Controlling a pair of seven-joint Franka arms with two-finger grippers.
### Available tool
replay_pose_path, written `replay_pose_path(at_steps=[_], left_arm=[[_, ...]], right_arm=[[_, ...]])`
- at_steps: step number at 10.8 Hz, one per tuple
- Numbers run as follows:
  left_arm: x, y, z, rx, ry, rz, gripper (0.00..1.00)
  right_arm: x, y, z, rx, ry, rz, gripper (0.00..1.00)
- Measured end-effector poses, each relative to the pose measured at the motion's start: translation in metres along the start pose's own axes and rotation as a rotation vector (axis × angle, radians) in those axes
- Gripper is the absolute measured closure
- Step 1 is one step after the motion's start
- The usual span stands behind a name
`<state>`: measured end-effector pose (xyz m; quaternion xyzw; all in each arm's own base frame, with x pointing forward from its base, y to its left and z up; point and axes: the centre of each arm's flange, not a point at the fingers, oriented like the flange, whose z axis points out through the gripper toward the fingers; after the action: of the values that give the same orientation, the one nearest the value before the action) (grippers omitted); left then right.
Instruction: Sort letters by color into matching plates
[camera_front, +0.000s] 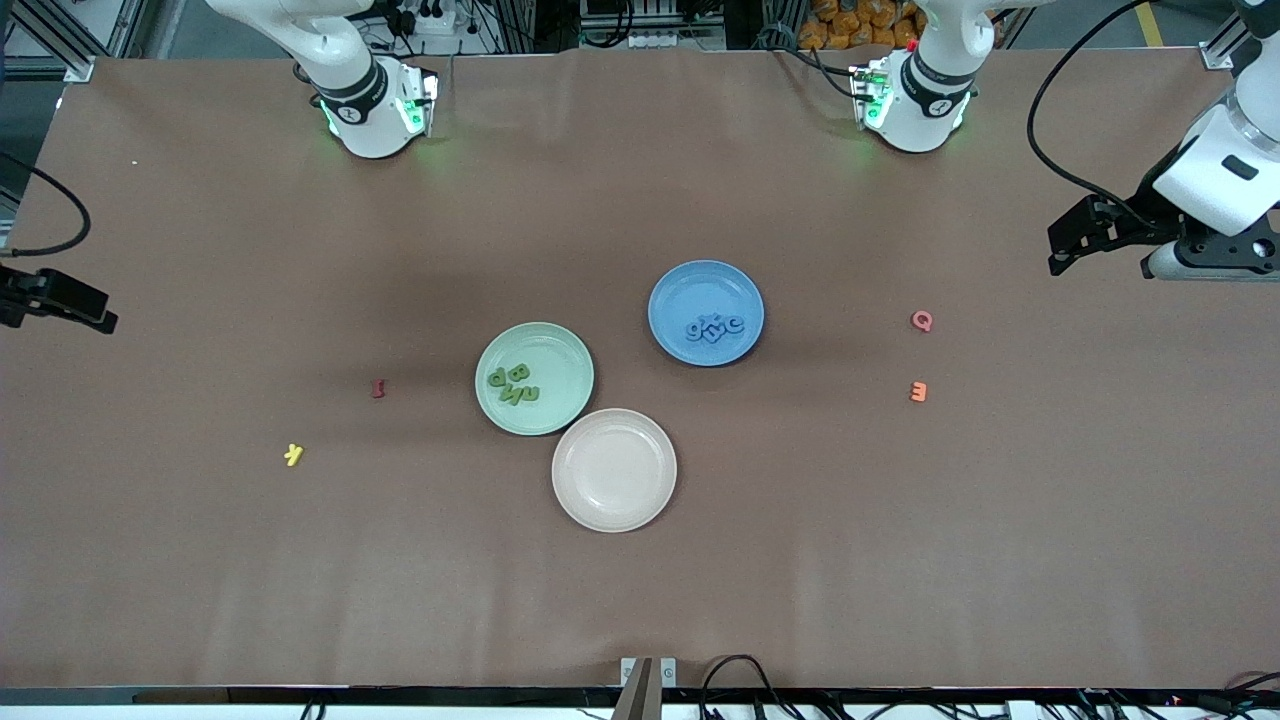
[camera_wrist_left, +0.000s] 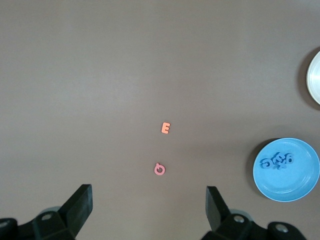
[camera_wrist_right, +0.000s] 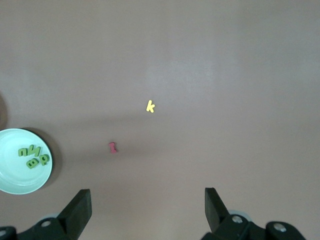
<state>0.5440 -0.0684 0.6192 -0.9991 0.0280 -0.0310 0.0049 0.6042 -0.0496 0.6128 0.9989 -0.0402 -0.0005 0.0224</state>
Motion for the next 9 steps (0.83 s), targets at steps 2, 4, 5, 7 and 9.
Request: replay_pose_path(at_steps=[2,4,5,7,9], left_arm=[[0.0,-0.0001,0.0001,0.0,0.0,0.0,0.0],[0.0,-0.0001,0.0001,0.0,0.0,0.0,0.0],[0.0,-0.0001,0.0001,0.0,0.0,0.0,0.0],[0.0,-0.0001,0.0002,0.0,0.0,0.0,0.0],[0.0,-0.0001,0.0001,0.0,0.0,0.0,0.0]], right_arm=[[0.0002,-0.0111,0.0039,-0.005,0.0,0.015,0.0],[-0.0009,-0.0098,0.005,-0.003,0.024,0.021,0.0],[-0.0026,-0.0082,0.0062,-0.001,0.027,0.023,0.0],[-0.0059,-0.0076,0.0062,0.001,0.029,0.023,0.0],[-0.0083,-0.0083,0.0026,0.003,0.037,0.021,0.0]])
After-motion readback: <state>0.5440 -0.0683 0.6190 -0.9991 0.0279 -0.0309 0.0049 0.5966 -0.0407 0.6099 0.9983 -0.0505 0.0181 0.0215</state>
